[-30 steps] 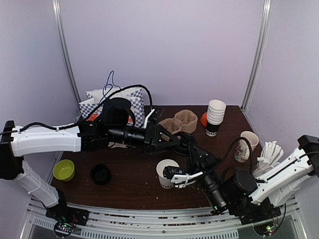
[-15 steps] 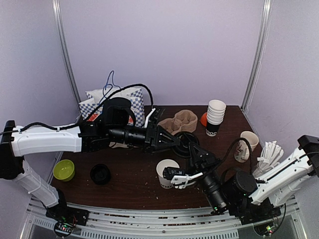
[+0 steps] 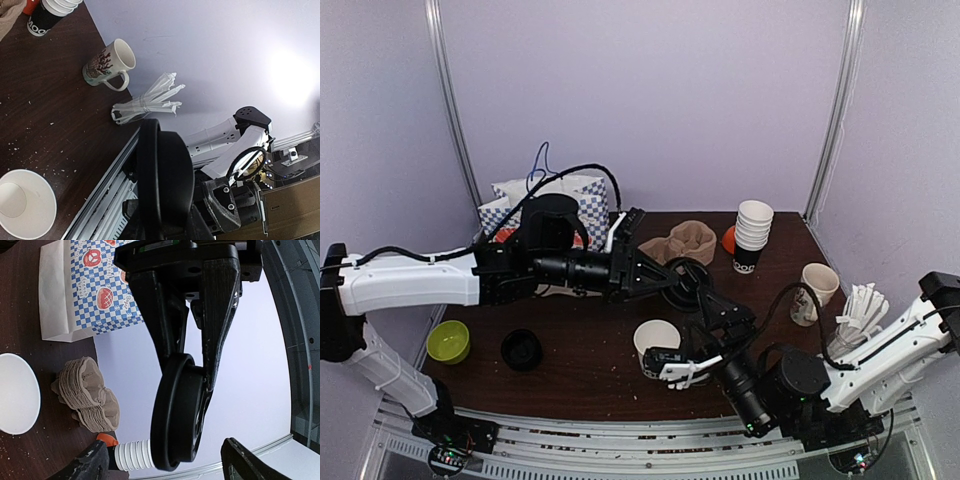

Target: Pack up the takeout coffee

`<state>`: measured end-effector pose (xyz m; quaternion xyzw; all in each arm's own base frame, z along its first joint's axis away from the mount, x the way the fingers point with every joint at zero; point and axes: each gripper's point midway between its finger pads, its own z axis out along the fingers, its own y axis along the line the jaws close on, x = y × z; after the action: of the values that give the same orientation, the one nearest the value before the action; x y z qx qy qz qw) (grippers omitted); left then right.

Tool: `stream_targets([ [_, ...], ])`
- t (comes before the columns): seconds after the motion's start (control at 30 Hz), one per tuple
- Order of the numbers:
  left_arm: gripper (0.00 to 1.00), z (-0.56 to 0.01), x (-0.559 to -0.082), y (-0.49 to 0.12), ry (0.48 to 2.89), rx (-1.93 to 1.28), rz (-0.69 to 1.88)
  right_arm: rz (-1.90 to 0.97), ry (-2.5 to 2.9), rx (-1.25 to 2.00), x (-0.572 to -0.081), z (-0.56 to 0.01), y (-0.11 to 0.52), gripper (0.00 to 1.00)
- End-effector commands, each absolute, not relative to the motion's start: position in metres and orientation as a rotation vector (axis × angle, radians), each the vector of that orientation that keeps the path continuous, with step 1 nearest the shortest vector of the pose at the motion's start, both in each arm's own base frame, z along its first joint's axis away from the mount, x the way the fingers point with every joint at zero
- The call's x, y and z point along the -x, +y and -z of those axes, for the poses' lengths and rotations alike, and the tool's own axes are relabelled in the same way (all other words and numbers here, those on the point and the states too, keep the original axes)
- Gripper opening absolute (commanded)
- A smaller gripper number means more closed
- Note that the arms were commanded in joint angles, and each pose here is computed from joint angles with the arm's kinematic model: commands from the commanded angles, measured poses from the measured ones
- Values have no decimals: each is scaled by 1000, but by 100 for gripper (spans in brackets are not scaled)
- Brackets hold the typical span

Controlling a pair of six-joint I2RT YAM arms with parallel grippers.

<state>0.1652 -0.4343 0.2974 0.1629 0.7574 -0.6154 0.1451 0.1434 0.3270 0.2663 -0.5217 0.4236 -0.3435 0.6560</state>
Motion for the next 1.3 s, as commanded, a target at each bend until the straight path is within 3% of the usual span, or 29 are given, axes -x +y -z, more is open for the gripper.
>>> stream_targets([
  [0.0,15,-331,-185,-411,2028,-378,1775,684,1037,1132,-138,-282,328,81],
  [0.3,15,-355,-218,-346,1926,-237,1635,436,1221,1134,-130,-282,336,84],
  [0.57,15,-343,-194,-328,1886,-315,1649,-656,1657,748,-155,-347,353,82],
  [0.73,16,-336,-173,-332,1842,-408,1718,-1088,1682,566,-168,-375,345,83],
  [0.93,16,-337,-152,-348,1794,-555,1772,-1337,1752,462,-183,-372,338,84],
  [1.27,16,-339,-143,-366,1767,-664,1807,-1656,1768,501,-159,-353,351,78],
])
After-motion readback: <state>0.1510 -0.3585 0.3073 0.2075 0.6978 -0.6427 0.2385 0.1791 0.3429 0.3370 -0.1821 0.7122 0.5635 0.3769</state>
